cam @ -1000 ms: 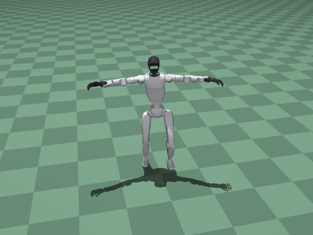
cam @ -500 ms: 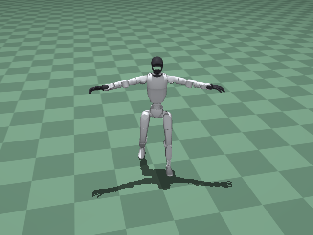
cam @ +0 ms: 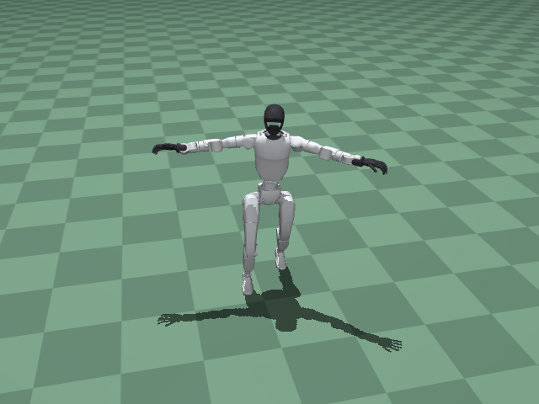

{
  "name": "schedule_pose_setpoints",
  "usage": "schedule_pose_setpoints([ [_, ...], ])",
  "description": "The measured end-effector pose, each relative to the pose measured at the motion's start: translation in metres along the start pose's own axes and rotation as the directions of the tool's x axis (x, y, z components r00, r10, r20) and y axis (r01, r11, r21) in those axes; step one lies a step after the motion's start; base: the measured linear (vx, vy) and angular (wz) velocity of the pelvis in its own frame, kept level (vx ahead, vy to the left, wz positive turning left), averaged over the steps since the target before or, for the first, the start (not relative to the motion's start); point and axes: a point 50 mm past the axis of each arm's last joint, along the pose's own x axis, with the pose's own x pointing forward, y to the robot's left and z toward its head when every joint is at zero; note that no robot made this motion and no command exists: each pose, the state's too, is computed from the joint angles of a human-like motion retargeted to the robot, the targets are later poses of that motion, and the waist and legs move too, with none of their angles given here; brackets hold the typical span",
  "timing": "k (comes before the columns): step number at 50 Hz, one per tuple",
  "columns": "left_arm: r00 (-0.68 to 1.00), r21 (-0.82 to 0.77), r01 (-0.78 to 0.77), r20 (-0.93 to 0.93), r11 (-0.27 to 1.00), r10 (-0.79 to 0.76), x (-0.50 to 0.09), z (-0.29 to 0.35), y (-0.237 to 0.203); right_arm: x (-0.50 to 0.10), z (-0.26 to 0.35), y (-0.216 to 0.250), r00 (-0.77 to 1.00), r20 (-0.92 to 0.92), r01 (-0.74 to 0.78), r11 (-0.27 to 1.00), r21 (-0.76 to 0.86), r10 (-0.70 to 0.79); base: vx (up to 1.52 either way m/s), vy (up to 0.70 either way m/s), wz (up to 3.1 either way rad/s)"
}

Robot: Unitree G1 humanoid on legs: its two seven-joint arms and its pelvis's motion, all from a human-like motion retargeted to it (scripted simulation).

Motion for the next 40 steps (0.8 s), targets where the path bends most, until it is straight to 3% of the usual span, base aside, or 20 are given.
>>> schedule_pose_setpoints([
  [5, 0.978, 0.053, -0.081, 0.197, 0.995, 0.07, -0.017, 0.091, 0.046, 0.005, -0.006, -0.031, 0.992, -0.09, 0.1, 0.98, 0.171, -0.086, -1.21, 0.22, 0.6],
  [7, 0.966, 0.097, -0.039, 0.256, 0.994, 0.013, -0.027, 0.121, 0.031, 0.001, -0.021, -0.014, 0.99, -0.126, 0.081, 0.98, 0.181, -0.059, -0.86, 0.17, -0.74],
  [10, 0.95, 0.176, 0.094, 0.278, 0.98, -0.142, -0.039, 0.137, -0.026, -0.009, -0.031, 0.031, 0.995, -0.088, -0.05, 0.995, 0.081, 0.057, -0.6, 0.11, -1.98],
  [14, 0.921, 0.211, 0.29, 0.203, 0.934, -0.332, -0.044, 0.092, -0.111, -0.03, -0.028, 0.089, 0.972, 0.012, -0.231, 0.959, -0.162, 0.236, -0.46, -0.1, -3.4],
  [18, 0.92, 0.05, 0.389, 0.043, 0.92, -0.391, -0.04, 0.016, -0.144, -0.045, -0.03, 0.118, 0.959, 0.013, -0.278, 0.944, -0.176, 0.285, -0.4, -0.4, -4.44],
  [22, 0.912, -0.134, 0.336, -0.203, 0.932, -0.358, -0.032, -0.089, -0.129, -0.054, -0.011, 0.136, 0.944, 0.045, -0.317, 0.934, -0.164, 0.328, -0.29, -0.62, -4.4],
  [25, 0.886, -0.182, 0.213, -0.378, 0.96, -0.268, -0.033, -0.155, -0.093, -0.053, 0.016, 0.132, 0.936, 0.152, -0.297, 0.943, -0.149, 0.319, -0.15, -0.65, -4.33],
  [28, 0.794, -0.233, 0.171, -0.543, 0.957, -0.274, -0.051, -0.205, -0.086, -0.052, 0.043, 0.121, 0.927, 0.256, -0.264, 0.962, -0.074, 0.274, -0.03, -0.43, -4.1],
  [33, 0.666, -0.389, 0.23, -0.605, 0.892, -0.436, -0.093, -0.232, -0.153, -0.068, 0.028, 0.143, 0.928, 0.216, -0.312, 0.95, 0.006, 0.303, 0.15, -0.05, -2.5],
  [37, 0.648, -0.333, 0.433, -0.531, 0.838, -0.546, -0.123, -0.225, -0.207, -0.093, -0.017, 0.182, 0.896, 0.068, -0.44, 0.898, -0.01, 0.439, 0.16, 0.21, -3.15],
  [40, 0.636, -0.284, 0.491, -0.529, 0.824, -0.562, -0.131, -0.226, -0.217, -0.11, -0.025, 0.205, 0.859, 0.0, -0.512, 0.858, -0.029, 0.512, 0.07, 0.24, -4.54],
])
